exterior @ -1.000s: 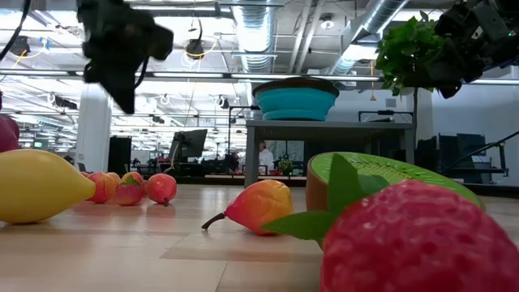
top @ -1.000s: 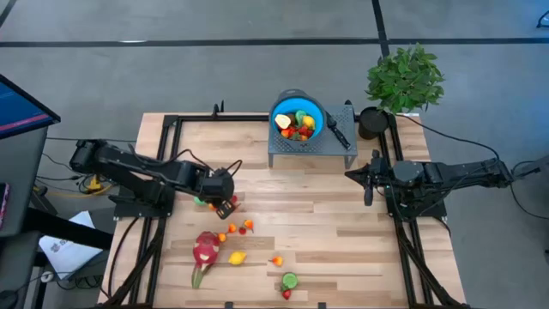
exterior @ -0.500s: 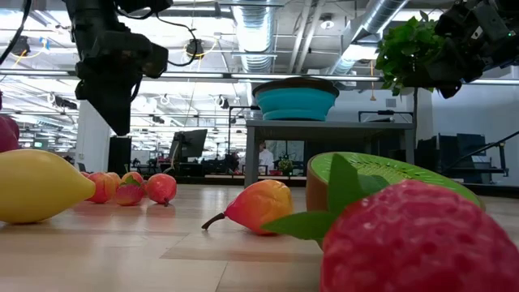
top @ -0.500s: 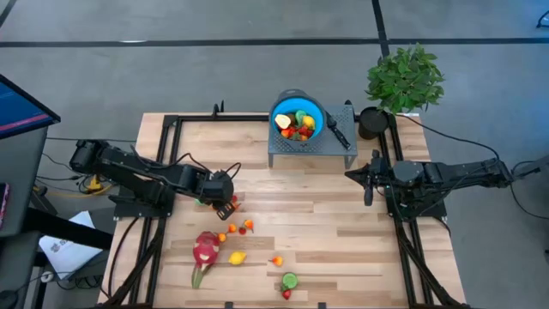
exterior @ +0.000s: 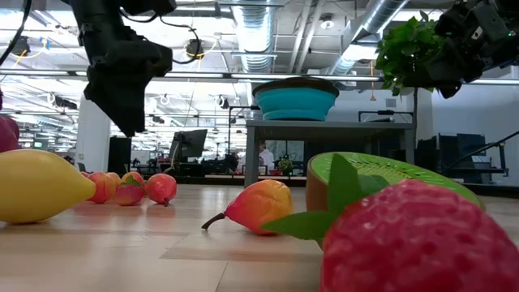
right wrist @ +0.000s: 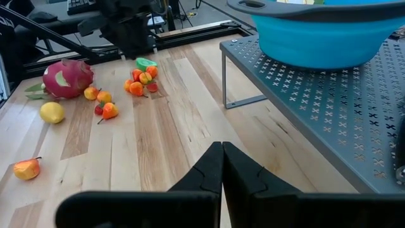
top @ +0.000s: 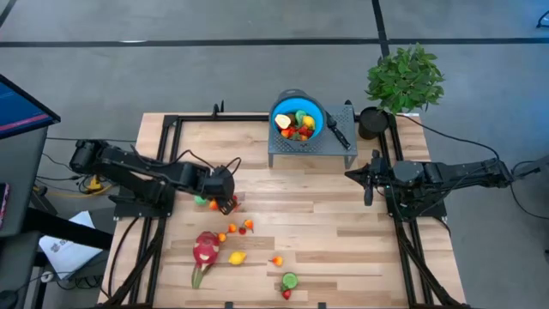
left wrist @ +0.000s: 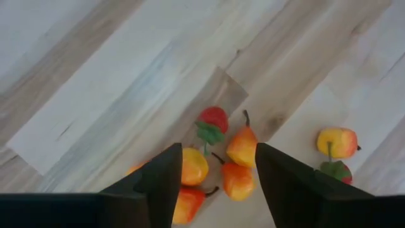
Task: Pick & Place Fruit
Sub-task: Put the top strawberry into the strainer bowl
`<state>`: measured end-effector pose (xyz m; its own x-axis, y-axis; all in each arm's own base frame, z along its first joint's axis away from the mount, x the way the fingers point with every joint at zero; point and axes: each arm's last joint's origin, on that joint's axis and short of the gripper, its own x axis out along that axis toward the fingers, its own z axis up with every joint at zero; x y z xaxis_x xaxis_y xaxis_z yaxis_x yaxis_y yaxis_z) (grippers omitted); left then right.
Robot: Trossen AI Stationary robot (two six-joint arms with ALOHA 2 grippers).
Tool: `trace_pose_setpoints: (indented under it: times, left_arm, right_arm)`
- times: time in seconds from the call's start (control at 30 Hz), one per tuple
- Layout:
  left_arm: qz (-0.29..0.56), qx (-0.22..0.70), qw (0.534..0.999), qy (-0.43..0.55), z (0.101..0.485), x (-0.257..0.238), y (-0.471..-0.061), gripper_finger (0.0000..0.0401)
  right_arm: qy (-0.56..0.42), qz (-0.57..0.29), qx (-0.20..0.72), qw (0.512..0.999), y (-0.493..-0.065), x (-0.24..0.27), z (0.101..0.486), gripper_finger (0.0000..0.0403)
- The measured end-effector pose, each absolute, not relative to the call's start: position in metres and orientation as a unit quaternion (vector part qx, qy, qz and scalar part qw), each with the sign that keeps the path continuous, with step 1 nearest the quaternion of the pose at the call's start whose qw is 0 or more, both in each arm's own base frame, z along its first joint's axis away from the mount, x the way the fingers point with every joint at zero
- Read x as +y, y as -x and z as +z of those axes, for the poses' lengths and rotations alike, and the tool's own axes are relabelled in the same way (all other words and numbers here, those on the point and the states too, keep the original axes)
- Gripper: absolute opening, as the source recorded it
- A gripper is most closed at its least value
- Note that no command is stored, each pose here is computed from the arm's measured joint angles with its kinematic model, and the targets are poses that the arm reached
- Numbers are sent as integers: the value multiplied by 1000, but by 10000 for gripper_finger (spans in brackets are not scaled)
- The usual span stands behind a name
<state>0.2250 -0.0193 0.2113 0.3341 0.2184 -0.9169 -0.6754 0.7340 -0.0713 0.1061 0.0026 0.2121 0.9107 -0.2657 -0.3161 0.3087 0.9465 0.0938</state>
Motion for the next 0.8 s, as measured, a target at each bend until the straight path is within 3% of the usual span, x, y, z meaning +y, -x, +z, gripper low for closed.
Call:
trace_pose_setpoints:
  times: [0.37,0.8]
  left_arm:
    - [267,506,772,277,175,-11,-217,150]
    - [269,498,771,292,155,-6,-210,150]
  right_arm:
    - [-71,-147,151,975,-106,3,212,0]
    - [-71,-147,151,975,-106,3,212,0]
